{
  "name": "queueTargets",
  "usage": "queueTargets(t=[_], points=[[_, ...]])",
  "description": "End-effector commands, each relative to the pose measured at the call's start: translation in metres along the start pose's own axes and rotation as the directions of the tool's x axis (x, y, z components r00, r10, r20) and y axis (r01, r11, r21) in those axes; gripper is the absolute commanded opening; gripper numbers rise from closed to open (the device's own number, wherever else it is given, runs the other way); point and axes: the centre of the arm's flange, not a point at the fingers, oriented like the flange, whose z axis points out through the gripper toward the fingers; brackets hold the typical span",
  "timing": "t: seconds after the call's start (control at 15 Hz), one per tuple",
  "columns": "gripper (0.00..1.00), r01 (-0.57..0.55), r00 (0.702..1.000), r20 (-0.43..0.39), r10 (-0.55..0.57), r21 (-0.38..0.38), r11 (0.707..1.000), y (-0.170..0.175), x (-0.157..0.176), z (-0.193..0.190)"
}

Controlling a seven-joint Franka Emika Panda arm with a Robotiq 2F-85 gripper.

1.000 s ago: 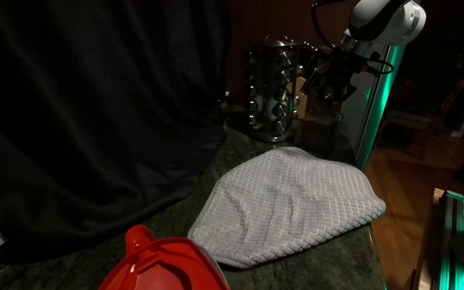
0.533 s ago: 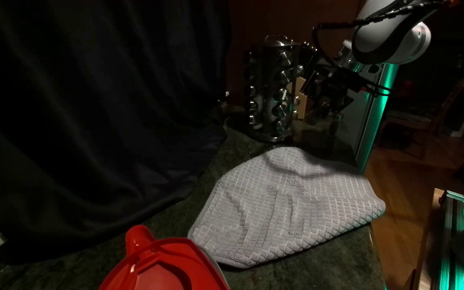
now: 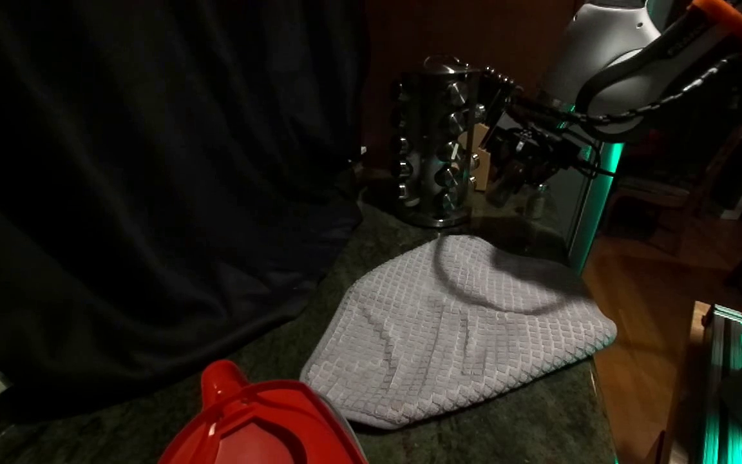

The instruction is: Take a jar out of the stand

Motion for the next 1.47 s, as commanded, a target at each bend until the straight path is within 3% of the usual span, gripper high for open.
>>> queueTargets(t=[0.0,0.47,0.87,1.4], points=[[0.23,-0.019,0.993,-0.119,0.019,-0.001,1.000,0.003,-0.013,0.003],[0.23,-0.009,0.967,-0.256,0.006,-0.010,1.000,-0.001,-0.033,0.010],[0.23,-0.009,0.945,-0.326,-0.002,-0.031,0.999,-0.002,-0.043,0.022],[0.23,-0.020,0.901,-0.433,-0.025,-0.100,0.995,-0.004,-0.061,0.048]])
